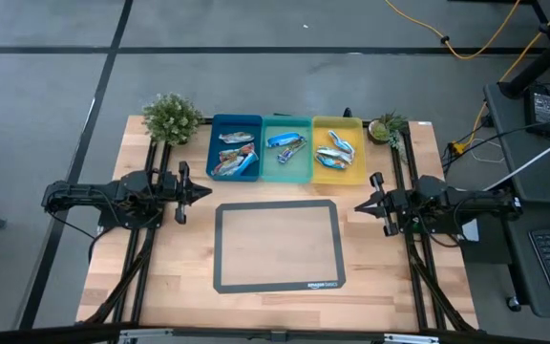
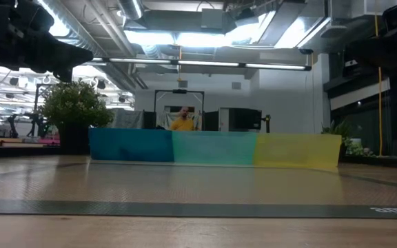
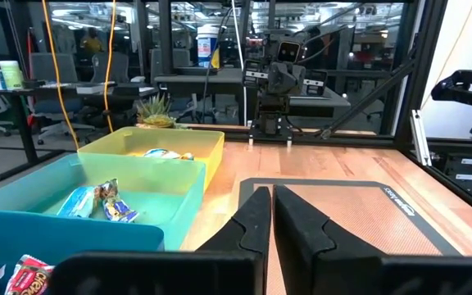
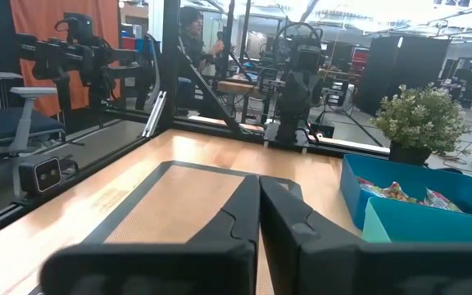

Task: Pick and place Granola Bars by type
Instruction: Return to Home Position

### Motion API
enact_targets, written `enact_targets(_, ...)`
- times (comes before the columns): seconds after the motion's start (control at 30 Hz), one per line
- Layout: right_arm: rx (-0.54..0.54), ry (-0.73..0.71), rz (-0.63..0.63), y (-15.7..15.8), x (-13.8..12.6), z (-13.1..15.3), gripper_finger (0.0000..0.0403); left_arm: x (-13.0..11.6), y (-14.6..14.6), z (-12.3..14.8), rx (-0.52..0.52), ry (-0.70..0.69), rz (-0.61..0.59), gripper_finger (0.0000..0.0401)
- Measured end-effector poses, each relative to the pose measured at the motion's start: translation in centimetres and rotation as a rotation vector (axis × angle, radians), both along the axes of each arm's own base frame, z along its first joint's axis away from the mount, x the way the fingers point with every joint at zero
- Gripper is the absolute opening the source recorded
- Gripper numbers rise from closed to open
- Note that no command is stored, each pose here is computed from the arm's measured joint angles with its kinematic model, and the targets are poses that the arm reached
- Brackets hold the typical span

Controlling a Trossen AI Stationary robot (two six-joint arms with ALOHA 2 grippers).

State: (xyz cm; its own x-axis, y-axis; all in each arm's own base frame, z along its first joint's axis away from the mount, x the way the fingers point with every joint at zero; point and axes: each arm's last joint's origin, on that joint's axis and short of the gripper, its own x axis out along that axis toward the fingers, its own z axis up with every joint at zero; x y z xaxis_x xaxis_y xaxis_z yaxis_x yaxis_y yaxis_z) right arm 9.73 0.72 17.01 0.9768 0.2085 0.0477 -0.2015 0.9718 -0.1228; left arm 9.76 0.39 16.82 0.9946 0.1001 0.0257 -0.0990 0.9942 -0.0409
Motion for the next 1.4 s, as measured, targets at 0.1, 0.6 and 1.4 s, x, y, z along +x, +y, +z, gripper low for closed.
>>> enact_targets(0.1,0.0,0.0,0.0,0.0,0.0,0.0,0.0015,0.0,0.0,0.0,0.0,0.0,0.0,0.0006)
enact_targets(0.6,0.0,0.0,0.0,0.0,0.0,0.0,0.0016,0.0,0.0,0.0,0.0,0.0,0.0,0.0013)
enact_targets(1.4,0.0,0.0,0.0,0.0,0.0,0.0,0.0017,0.0,0.0,0.0,0.0,0.0,0.0,0.0013)
